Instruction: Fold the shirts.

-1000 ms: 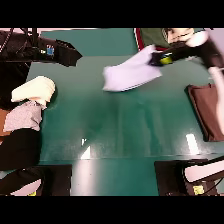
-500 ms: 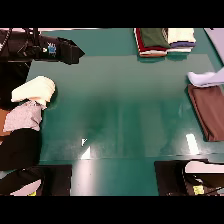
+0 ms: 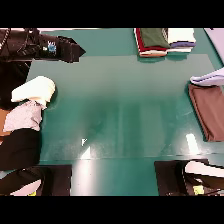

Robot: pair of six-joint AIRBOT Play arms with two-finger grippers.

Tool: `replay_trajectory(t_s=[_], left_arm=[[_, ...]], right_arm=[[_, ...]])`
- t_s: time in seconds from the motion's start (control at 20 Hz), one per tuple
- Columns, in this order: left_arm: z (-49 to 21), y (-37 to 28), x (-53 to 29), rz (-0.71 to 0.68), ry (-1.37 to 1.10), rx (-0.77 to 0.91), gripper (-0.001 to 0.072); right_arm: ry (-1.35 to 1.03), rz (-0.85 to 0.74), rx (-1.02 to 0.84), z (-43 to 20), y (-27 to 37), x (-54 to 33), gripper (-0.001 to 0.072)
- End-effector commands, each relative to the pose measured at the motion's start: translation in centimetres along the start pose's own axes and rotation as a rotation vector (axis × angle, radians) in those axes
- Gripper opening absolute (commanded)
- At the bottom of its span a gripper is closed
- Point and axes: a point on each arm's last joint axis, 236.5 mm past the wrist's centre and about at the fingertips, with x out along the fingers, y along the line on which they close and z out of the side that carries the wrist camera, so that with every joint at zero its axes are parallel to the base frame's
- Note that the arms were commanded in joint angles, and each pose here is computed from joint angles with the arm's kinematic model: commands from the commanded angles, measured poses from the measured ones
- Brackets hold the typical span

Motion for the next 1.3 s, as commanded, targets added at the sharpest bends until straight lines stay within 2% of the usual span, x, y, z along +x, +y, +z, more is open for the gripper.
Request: replay_trajectory(t_s=[0.0,0.2,0.6,0.65,0.75,0.8,0.9,1.05,1.25], left_arm=[[-0.3,0.0,0.0,-0.002,0.011,0.003,0.0024],[-0.3,0.0,0.0,-0.002,0.014,0.011,0.0024],[-0.6,-0.1,0.0,-0.002,0.024,0.019,0.0025],[-0.8,-0.1,0.0,-0.003,0.032,0.031,0.0025],[-1.1,-0.1,0.0,-0.004,0.046,0.031,0.0025],[-1.2,-0.1,0.0,-0.005,0.049,0.034,0.0025],[-1.1,-0.1,0.0,-0.005,0.048,0.035,0.0025],[-1.1,-0.1,0.0,-0.005,0.048,0.037,0.0025],[-1.1,-0.1,0.0,-0.004,0.045,0.037,0.0025]], right_arm=[[0.001,-0.047,-0.017,-0.5,-0.7,-2.6,0.0017],[0.045,-0.117,0.009,-2.9,-3.2,-4.5,0.0017],[0.283,-0.281,0.150,-16.2,-11.3,-4.1,0.0021],[0.311,-0.287,0.169,-17.7,-11.9,-3.9,0.0062],[0.346,-0.302,0.219,-20.0,-13.3,-3.9,0.0445],[0.358,-0.311,0.248,-20.8,-14.0,-4.0,0.0541],[0.358,-0.321,0.288,-21.1,-14.7,-4.8,0.0559],[0.235,-0.270,0.254,-17.3,-12.6,-5.5,0.0557],[0.054,0.039,0.112,-11.4,-0.4,-5.5,0.0552]])
